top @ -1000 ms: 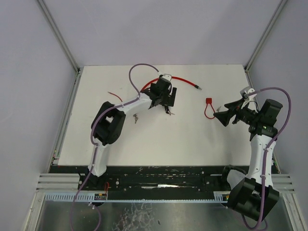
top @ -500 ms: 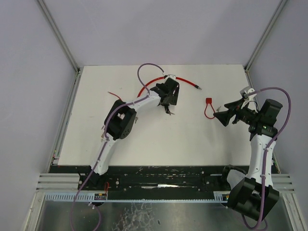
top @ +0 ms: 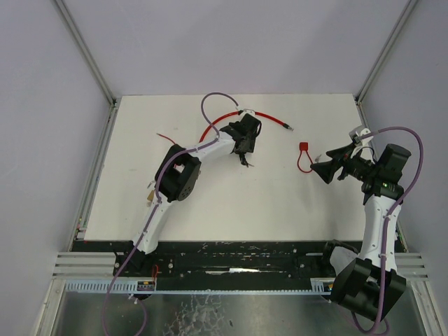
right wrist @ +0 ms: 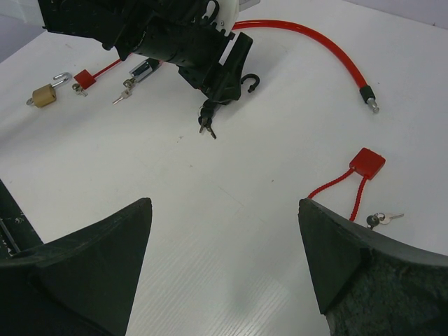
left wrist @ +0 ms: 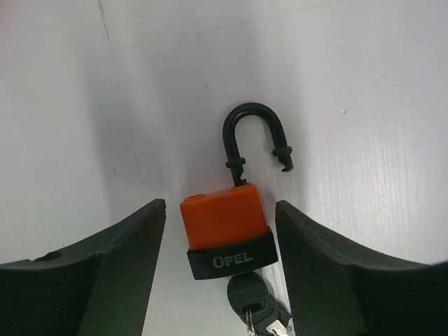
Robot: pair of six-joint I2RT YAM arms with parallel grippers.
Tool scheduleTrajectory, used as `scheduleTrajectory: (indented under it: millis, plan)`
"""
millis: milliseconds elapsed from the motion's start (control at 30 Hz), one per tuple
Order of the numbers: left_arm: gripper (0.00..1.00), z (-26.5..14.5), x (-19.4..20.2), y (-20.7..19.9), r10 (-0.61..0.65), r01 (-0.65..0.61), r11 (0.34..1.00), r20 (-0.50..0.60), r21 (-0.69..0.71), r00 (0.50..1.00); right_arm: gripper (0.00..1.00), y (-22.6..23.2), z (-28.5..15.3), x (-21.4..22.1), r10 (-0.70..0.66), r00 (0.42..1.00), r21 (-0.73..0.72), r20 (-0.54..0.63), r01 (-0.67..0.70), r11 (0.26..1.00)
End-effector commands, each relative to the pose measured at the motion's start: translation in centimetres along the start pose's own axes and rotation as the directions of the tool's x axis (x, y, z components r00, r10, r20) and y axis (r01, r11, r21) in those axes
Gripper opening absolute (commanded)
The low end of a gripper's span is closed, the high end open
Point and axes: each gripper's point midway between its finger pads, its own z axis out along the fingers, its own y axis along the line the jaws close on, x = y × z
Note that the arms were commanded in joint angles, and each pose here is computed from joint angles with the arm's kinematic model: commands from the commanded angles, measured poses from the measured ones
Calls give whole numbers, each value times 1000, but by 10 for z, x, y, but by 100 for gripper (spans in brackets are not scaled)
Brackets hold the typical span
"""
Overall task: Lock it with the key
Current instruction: Pick up the lock from the center of the board.
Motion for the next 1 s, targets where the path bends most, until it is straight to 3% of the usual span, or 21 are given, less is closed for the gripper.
scheduleTrajectory:
  millis: [0, 367, 533, 633, 733, 800, 967]
  plan:
    - [62, 1, -7, 3, -21, 21, 1000, 6, -10, 1000, 91, 1, -3, -16, -55, 998, -3, 21, 55, 998]
    - [60, 6, 1, -1, -25, 25, 1000, -20, 11, 999, 91, 2, -3, -16, -53, 998, -7, 22, 53, 999]
    - [54, 5, 4, -5, -26, 28, 999, -38, 36, 999, 91, 1, -3, -16, -52, 998, -5, 20, 53, 999]
    - [43, 4, 4, -7, -27, 29, 998, -45, 50, 999, 91, 2, -3, -16, -56, 998, -5, 21, 56, 998]
    - [38, 0, 2, -8, -17, 20, 998, -47, 63, 999, 91, 2, -3, -17, -57, 998, -6, 22, 57, 998]
    - [28, -8, -7, -8, -14, 16, 997, -29, 72, 999, 91, 3, -3, -17, -56, 998, -7, 22, 56, 998]
    - [9, -52, -44, -25, 34, -51, 971, 78, 233, 996, 91, 4, -3, -17, -58, 998, -16, 25, 58, 998]
